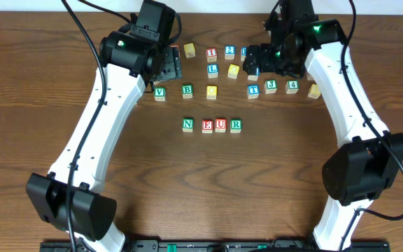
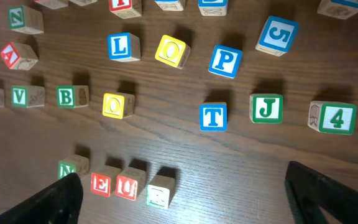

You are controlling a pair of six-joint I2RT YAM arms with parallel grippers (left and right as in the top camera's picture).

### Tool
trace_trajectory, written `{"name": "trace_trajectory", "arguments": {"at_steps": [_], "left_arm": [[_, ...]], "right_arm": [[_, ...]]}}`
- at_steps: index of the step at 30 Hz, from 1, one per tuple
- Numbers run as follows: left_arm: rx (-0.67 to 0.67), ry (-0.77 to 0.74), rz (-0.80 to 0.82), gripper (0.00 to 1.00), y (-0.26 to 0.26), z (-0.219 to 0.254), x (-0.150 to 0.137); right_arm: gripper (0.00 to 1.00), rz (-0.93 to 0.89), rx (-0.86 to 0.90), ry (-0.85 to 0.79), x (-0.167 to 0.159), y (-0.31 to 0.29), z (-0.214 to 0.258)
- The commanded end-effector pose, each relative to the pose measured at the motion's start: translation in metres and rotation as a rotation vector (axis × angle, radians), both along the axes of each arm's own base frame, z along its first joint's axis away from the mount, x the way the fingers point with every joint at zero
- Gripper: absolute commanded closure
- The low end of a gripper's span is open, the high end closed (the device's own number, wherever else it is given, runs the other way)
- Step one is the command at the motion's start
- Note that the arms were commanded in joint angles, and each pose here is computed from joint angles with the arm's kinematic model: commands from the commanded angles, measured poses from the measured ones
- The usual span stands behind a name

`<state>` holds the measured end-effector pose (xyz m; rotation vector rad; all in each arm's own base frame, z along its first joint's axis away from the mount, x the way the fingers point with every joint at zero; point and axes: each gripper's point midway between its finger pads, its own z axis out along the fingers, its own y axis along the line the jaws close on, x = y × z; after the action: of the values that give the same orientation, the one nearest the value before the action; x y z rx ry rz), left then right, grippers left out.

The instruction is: Spell out NEURIPS

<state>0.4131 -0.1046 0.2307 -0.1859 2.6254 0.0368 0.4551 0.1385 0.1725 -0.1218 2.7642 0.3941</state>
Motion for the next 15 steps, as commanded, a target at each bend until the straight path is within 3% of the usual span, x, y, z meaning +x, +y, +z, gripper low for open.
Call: {"name": "trace_trajectory", "arguments": {"at_steps": [1, 7, 15], "left_arm": [[0.006, 0.005, -0.002, 0.16, 0.001, -0.002, 0.002], [0.007, 0.005, -0.002, 0.16, 0.001, -0.003, 0.002], [0.007, 0.005, -0.002, 0.16, 0.001, -0.003, 0.002]], "right_arm": [[0.06, -0.037, -0.004, 0.004, -0.001, 0.001, 0.001], [0.09, -0.241, -0.057, 0.002, 0.006, -0.016, -0.001], [0.09, -0.273, -0.076, -0.003, 0.008, -0.021, -0.001]]}}
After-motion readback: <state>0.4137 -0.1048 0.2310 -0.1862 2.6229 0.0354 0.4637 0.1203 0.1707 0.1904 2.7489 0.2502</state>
